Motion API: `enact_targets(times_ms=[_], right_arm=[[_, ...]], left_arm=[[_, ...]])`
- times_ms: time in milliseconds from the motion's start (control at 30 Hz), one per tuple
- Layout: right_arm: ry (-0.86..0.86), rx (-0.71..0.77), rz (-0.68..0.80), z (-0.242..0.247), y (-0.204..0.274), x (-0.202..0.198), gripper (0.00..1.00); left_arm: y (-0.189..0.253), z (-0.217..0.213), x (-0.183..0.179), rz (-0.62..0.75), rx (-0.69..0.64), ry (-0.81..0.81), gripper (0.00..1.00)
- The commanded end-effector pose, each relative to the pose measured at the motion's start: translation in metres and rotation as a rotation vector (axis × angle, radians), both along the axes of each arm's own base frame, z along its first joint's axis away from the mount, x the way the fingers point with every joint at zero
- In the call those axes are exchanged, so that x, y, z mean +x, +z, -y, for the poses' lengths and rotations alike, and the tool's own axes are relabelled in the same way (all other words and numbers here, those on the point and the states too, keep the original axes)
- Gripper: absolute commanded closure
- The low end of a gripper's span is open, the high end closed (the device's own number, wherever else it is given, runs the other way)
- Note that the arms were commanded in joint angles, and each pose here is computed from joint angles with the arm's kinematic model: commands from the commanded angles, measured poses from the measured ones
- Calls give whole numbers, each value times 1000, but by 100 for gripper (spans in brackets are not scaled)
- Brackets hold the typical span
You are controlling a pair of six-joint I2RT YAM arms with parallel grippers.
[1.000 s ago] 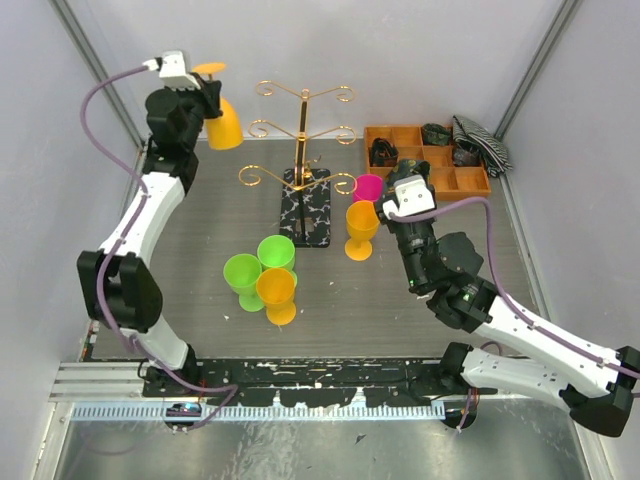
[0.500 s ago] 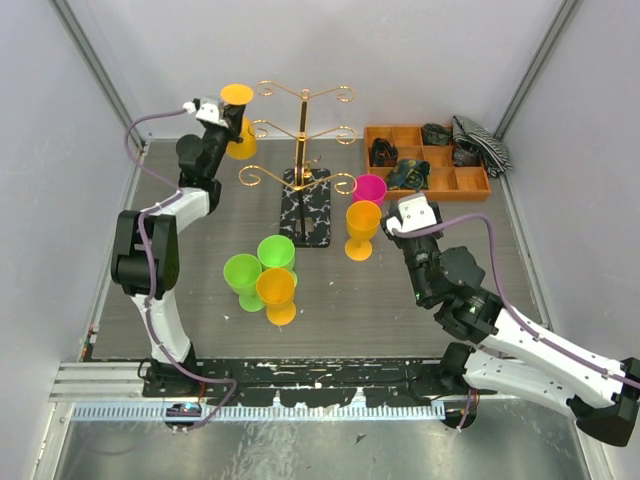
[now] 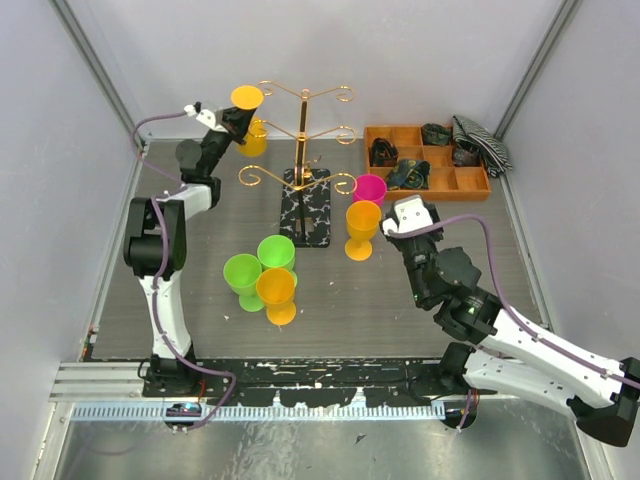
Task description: Place the wine glass upside down on the wine glass rack
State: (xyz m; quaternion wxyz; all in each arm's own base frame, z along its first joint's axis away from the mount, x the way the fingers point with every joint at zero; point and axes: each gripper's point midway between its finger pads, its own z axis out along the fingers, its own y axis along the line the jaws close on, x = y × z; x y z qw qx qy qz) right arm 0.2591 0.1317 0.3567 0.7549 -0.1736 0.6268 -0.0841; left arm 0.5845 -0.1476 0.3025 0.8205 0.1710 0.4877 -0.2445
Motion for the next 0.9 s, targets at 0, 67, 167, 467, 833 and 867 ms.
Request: enact_targets(times_ms=[0, 67, 167, 467, 833, 867], right_arm=[[-26, 14, 13, 5, 11, -1, 48], [-29, 13, 11, 5, 11, 0, 47], [-41, 6, 1, 7, 12, 0, 47], [-64, 10, -21, 14, 14, -3, 49], [-106, -13, -28, 18, 14, 0, 49], [-107, -18, -29, 18, 14, 0, 49]], left_arm=[[13, 20, -5, 82, 63, -111, 100], [15, 25, -4, 95, 72, -141, 100], [13, 28, 1, 97, 69, -164, 100], [2, 38, 17, 85, 50, -233, 100], [-8, 51, 35, 68, 62, -322, 100], [-10, 52, 37, 62, 65, -326, 100]])
